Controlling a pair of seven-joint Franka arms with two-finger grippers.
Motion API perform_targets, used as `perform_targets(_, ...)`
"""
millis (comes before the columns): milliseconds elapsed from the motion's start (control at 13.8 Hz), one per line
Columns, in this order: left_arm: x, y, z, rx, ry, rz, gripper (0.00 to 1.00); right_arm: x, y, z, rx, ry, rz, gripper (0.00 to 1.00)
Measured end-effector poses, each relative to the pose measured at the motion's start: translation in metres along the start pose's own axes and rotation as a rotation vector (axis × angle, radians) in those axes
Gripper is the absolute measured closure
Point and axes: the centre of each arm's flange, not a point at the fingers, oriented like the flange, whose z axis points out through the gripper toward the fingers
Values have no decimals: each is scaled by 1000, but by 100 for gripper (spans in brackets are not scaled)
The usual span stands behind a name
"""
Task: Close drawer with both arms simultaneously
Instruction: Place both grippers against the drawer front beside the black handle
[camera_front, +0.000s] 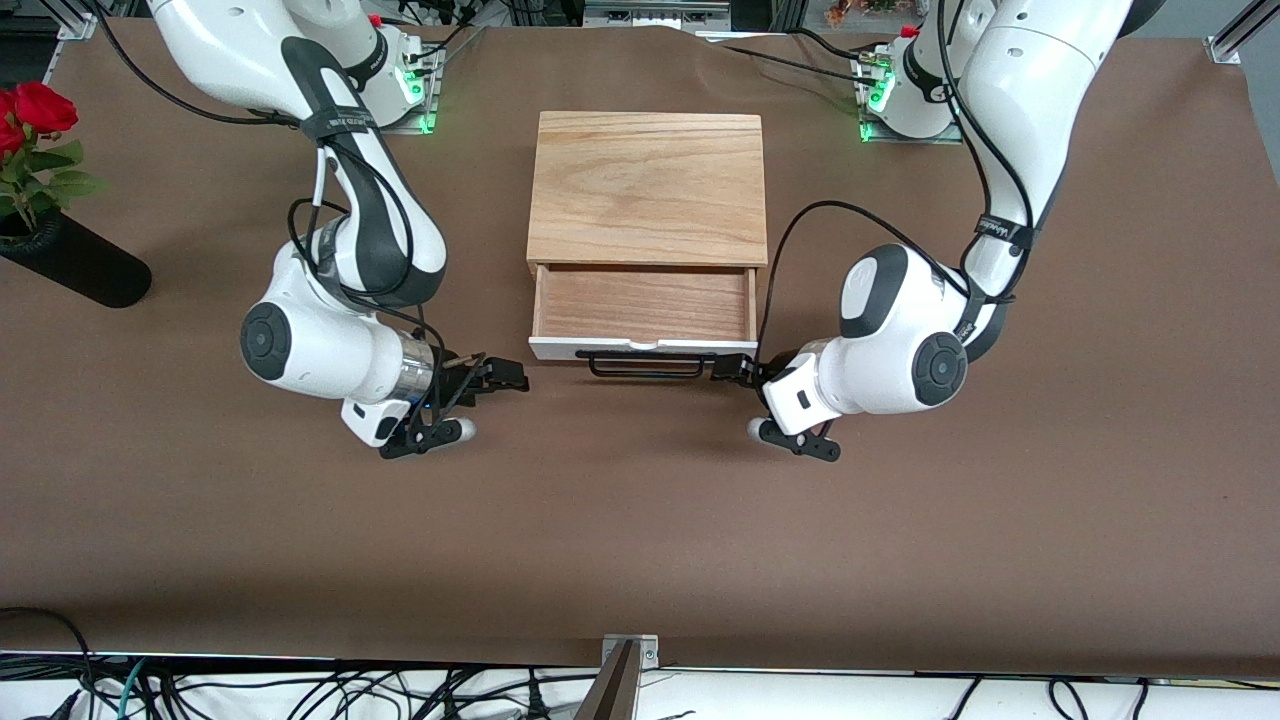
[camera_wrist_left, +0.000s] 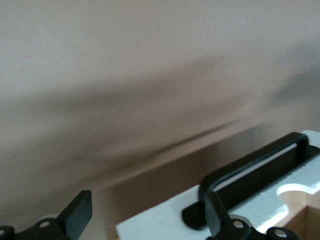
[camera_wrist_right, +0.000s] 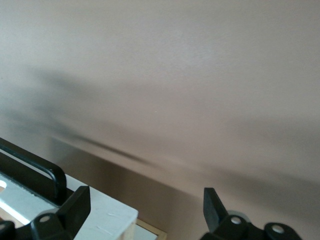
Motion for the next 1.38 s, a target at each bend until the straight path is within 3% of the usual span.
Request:
perform_targets(362,-4,0,8,-4,-39,-4,0,-11,-39,49,-9,-31,-55,0)
perform_targets(1376,-9,4,21,-15,-76,-12,0,-19,-56,61,-11,-69,-40,0)
